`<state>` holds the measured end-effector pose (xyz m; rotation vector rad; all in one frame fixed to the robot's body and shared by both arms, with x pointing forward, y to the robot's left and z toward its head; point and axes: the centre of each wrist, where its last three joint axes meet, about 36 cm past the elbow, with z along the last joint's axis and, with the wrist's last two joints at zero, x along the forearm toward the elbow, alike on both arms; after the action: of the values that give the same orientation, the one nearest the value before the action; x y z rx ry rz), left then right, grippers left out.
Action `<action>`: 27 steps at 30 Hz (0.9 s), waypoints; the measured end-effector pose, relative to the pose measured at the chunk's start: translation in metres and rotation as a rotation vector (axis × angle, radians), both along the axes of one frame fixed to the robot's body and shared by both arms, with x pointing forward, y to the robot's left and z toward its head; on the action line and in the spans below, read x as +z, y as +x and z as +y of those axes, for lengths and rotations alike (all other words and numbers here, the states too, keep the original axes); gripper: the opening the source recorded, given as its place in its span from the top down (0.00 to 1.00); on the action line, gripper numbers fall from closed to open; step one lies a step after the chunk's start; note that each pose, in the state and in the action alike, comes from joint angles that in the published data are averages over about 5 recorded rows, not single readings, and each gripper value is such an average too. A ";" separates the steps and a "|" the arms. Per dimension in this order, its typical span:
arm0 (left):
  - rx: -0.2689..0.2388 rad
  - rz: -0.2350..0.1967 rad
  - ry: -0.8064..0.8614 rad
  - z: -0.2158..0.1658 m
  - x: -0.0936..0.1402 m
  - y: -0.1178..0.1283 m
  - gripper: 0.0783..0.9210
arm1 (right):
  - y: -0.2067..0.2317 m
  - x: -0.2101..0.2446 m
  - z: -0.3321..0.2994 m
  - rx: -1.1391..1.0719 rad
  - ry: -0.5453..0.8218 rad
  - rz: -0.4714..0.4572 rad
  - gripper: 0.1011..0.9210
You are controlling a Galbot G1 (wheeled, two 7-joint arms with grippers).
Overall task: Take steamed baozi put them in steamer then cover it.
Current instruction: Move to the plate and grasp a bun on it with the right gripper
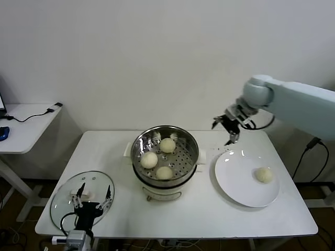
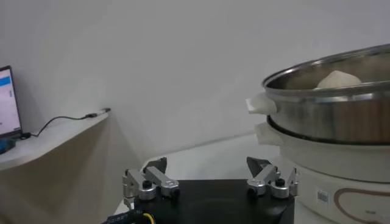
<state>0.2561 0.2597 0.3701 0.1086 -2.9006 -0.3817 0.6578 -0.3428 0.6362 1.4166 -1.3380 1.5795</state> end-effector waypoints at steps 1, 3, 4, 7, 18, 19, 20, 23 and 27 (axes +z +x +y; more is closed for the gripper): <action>0.000 -0.001 0.000 0.000 0.000 0.000 0.12 | -0.002 -0.007 -0.011 -0.035 0.000 0.010 0.12; 0.000 -0.001 -0.001 0.000 -0.001 -0.001 0.12 | -0.005 -0.022 -0.032 -0.096 -0.002 0.030 0.12; 0.000 -0.001 -0.002 0.000 -0.001 -0.001 0.12 | -0.007 -0.029 -0.041 -0.122 -0.005 0.039 0.12; 0.002 -0.001 -0.001 0.000 -0.001 -0.002 0.12 | -0.010 -0.051 -0.067 -0.189 -0.018 0.065 0.12; 0.008 0.010 0.008 0.002 -0.004 -0.002 0.12 | -0.023 -0.125 -0.131 -0.334 -0.080 0.134 0.12; 0.008 0.012 0.009 0.002 -0.005 -0.002 0.12 | -0.024 -0.130 -0.134 -0.341 -0.084 0.138 0.12; 0.008 0.014 0.011 0.002 -0.005 -0.002 0.12 | -0.024 -0.134 -0.136 -0.347 -0.087 0.141 0.12; 0.009 0.018 0.014 0.002 -0.006 -0.003 0.12 | -0.024 -0.146 -0.142 -0.363 -0.092 0.149 0.12; 0.011 0.021 0.016 0.002 -0.007 -0.003 0.12 | -0.021 -0.159 -0.145 -0.379 -0.095 0.155 0.12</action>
<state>0.2529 0.2622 0.3626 0.1227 -2.8752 -0.4023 0.6363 -0.4879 0.4775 1.1240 -1.3276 1.2422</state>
